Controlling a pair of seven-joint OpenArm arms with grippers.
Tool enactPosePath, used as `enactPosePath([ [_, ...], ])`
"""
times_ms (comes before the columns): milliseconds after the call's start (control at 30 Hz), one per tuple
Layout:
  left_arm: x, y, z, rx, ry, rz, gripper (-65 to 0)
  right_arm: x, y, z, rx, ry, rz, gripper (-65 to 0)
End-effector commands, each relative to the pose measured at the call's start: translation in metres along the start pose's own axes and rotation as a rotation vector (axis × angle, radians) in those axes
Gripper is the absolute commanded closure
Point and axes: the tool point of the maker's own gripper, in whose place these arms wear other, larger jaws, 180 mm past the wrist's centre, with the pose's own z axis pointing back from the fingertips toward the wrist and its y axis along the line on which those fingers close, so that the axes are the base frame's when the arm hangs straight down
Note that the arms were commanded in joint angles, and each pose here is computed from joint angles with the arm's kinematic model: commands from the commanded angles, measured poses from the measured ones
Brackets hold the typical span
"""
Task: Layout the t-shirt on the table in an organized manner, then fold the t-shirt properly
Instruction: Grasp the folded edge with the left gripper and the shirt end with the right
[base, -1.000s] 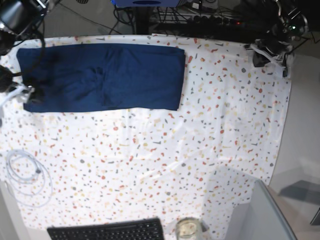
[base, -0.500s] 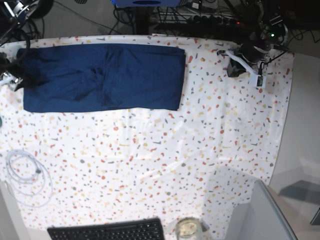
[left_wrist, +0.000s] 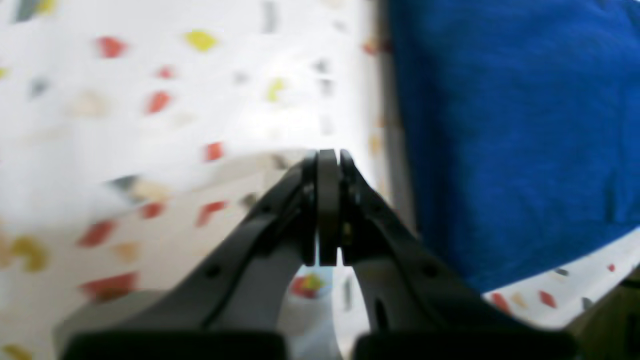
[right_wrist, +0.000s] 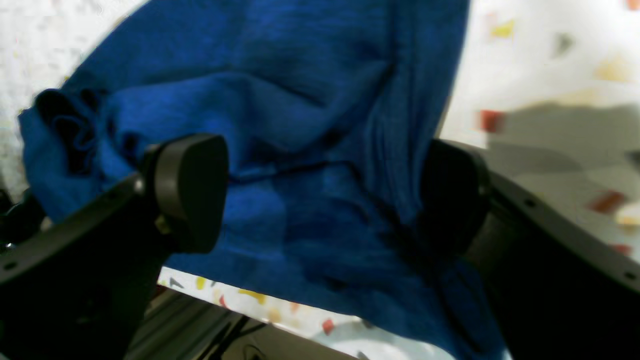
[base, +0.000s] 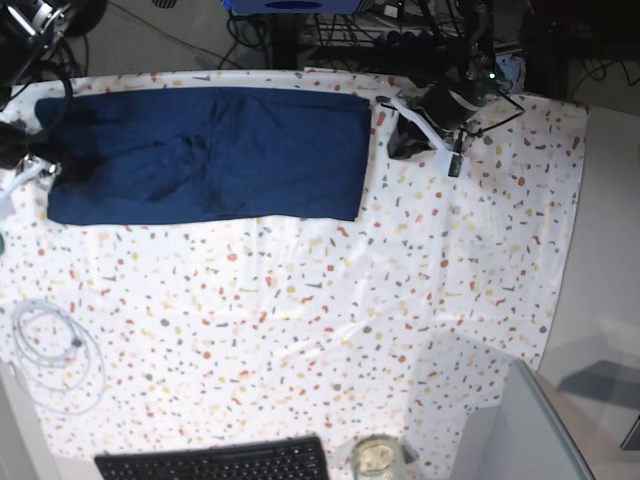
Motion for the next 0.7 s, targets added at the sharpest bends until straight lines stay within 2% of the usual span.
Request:
enactPosePath([
  [0,0.001,-0.007,-0.002,-0.016,-0.004,0.005,0.0,-0.013,0.003,-0.004,0.004,0.068,0.007,-55.1],
  [167,0.004,-0.026,-0.017,-0.063,-0.004,0.012,0.0,-0.019,0.014,-0.008,0.024,0.074,0.017,-55.1],
  [333,0.002,-0.032,-0.026,-0.034,0.003,0.016,0.0,-0.017,0.020,-0.004,0.048,0.064,0.022,-54.9],
  [533,0.001,-0.049,-0.033,-0.057,0.001,-0.007,0.0,-0.014,0.019,-0.004,0.047,0.045,0.018,-54.5],
  [667,0.001,-0.051,-0.033,-0.062,0.003,-0.010,0.0,-0.011,0.020,-0.005,0.050,0.024,0.017,-44.4],
])
